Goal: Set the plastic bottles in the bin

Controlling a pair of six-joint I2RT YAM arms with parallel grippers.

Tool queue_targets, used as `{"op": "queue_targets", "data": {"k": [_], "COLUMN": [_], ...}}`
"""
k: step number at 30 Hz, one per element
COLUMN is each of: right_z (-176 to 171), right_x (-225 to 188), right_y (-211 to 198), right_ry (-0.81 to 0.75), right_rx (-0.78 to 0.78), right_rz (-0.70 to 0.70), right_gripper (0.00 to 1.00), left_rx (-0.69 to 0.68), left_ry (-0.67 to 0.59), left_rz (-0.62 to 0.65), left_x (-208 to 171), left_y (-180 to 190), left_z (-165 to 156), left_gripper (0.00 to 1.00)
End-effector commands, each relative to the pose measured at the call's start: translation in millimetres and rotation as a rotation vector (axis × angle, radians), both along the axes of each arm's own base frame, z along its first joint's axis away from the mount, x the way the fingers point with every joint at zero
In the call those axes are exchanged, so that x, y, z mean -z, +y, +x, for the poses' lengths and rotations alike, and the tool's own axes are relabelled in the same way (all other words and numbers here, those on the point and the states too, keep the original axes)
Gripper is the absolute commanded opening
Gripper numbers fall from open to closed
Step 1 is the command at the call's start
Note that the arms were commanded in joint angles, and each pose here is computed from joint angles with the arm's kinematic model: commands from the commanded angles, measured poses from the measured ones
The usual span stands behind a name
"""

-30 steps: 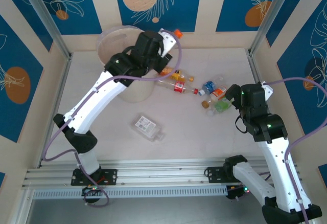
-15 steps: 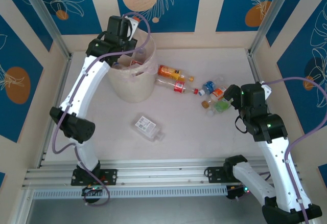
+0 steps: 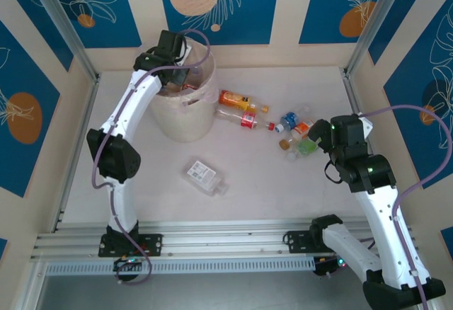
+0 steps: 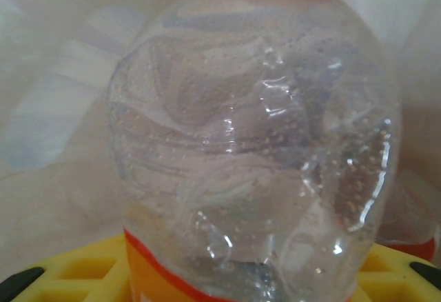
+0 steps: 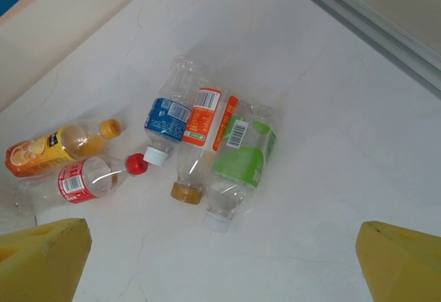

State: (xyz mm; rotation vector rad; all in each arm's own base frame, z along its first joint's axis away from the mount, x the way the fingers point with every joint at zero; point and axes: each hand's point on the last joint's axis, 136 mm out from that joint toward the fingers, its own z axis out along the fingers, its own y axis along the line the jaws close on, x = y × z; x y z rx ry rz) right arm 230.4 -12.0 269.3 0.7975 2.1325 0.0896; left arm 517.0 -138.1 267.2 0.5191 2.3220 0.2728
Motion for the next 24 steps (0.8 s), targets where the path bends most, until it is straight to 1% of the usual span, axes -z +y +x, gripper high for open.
{"op": "queue_targets", "data": {"k": [1, 3, 7, 9, 12, 13, 16, 21, 24], "right_z": [-5.6, -8.7, -9.8, -7.5, -2.0, -0.8, 5.1, 14.3, 20.9], "right_x": [3.2, 19.4, 54.9, 73.0, 94.8, 101.0, 118.2, 138.0, 147.6], "right_y": [-7.4, -9.3, -5.3, -0.4, 7.6, 10.1, 16.8, 22.1, 23.3], "right_ry": [0.032, 0.098, 0.22, 0.266, 0.312, 0.326, 0.357, 0.394, 0.413], "right_rx": [0.043, 0.065, 0.069, 0.054, 0.032, 0.026, 0.008, -0.014, -0.026], "right_rz": [-0.011, -0.017, -0.01, 0.003, 0.035, 0.046, 0.074, 0.108, 0.14], "right_gripper": [0.99, 0.99, 0.99, 0.99, 0.99, 0.99, 0.99, 0.99, 0.99], "left_rx": [-0.001, 0.0, -0.01, -0.018, -0.03, -0.032, -0.038, -0.054, -0.075], "left_ry": [0.049, 0.076, 0.097, 0.099, 0.093, 0.089, 0.073, 0.021, -0.018], "left_rz": [0.046, 0.056, 0.085, 0.102, 0.113, 0.11, 0.096, 0.066, 0.047], "left_x": [13.5, 24.6, 34.5, 35.2, 31.8, 30.2, 21.3, -5.2, -25.0], "left_y": [9.8, 10.0, 14.5, 17.3, 21.2, 21.5, 21.9, 24.2, 28.4], "left_z": [0.5, -0.4, -1.0, -1.3, -2.4, -2.7, -5.1, -12.1, -19.1], "left_gripper": [0.5, 0.52, 0.56, 0.61, 0.72, 0.74, 0.85, 0.99, 1.0]}}
